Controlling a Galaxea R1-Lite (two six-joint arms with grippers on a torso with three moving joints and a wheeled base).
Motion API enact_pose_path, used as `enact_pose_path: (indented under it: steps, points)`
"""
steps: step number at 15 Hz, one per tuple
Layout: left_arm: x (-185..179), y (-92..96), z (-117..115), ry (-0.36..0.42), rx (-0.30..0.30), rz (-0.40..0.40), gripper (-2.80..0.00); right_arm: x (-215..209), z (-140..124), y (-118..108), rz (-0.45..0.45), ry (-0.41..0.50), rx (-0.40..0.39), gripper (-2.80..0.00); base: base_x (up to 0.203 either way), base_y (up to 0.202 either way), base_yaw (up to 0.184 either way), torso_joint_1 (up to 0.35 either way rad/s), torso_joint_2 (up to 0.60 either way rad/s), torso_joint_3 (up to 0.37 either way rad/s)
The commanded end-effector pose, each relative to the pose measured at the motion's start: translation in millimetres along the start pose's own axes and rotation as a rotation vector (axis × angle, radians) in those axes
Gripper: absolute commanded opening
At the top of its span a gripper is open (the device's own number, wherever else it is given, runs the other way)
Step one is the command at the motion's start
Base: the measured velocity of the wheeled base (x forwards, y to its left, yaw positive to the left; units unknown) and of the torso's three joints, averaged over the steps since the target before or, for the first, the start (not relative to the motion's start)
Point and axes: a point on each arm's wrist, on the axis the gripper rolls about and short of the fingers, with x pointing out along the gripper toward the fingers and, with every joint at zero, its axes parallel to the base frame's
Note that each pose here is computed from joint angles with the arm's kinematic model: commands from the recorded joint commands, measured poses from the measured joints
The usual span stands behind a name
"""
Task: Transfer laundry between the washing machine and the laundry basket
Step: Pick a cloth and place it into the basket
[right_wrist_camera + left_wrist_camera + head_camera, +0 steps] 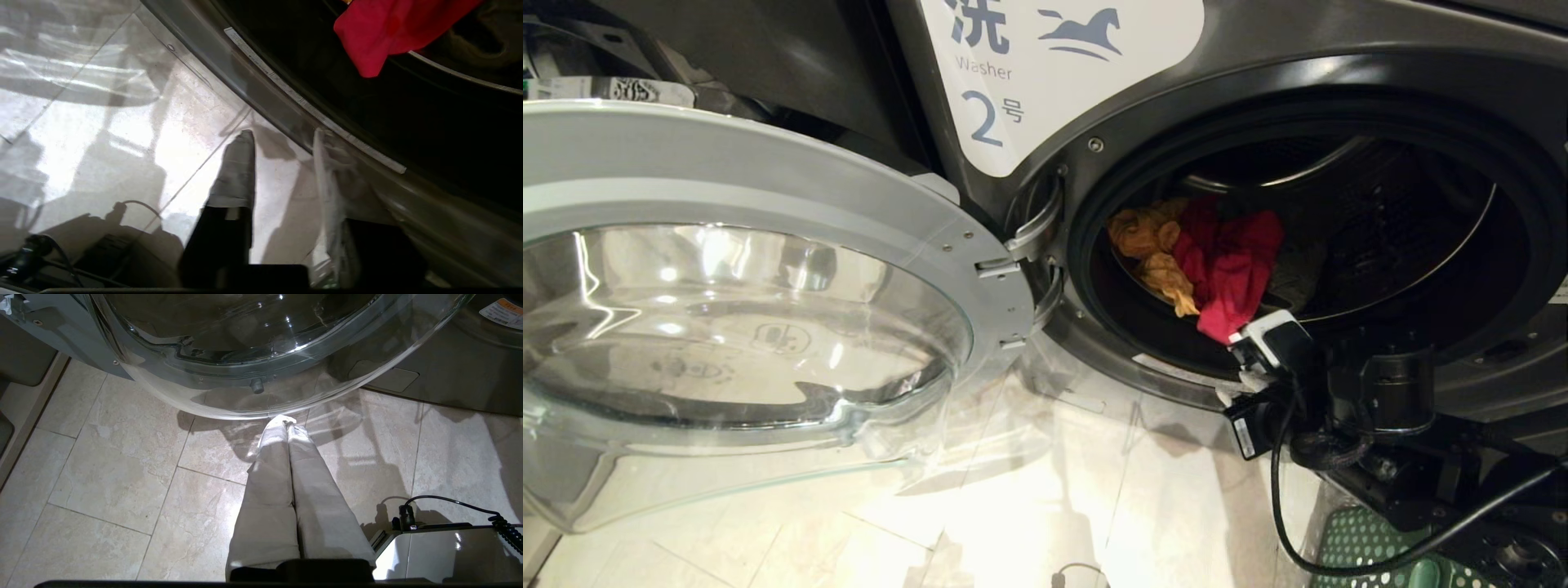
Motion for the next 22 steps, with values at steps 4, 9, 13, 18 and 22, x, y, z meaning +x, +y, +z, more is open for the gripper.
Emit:
enact_pose_path:
  steps: [4, 9, 13, 18, 22]
  points:
    - [0.0, 0.0, 0.0, 0.0, 0.0, 0.0, -2.8, 26.3, 3.8, 6.8, -0.102, 0.007, 0.157, 0.0, 0.0, 0.0, 0.0, 0.0, 0.0, 0.0]
    - [0.0, 0.0, 0.0, 0.0, 0.0, 0.0, -2.8, 44.6, 3.5, 11.4, -0.204, 0.005, 0.314, 0.0, 0.0, 0.0, 0.0, 0.0, 0.0, 0.0]
    - [0.0, 0.0, 0.0, 0.0, 0.0, 0.0, -2.8, 59.0, 15.0, 13.1, -0.262, -0.038, 0.381, 0.0, 0.0, 0.0, 0.0, 0.0, 0.0, 0.0]
    - [0.0, 0.0, 0.0, 0.0, 0.0, 0.0, -2.8, 96.1, 26.5, 22.6, -0.301, -0.084, 0.418, 0.0, 0.0, 0.0, 0.0, 0.0, 0.0, 0.0]
    - [0.0, 0.0, 0.0, 0.0, 0.0, 0.0, -2.8, 129.7, 34.1, 13.2, -0.386, -0.118, 0.405, 0.0, 0.0, 0.0, 0.0, 0.0, 0.0, 0.0]
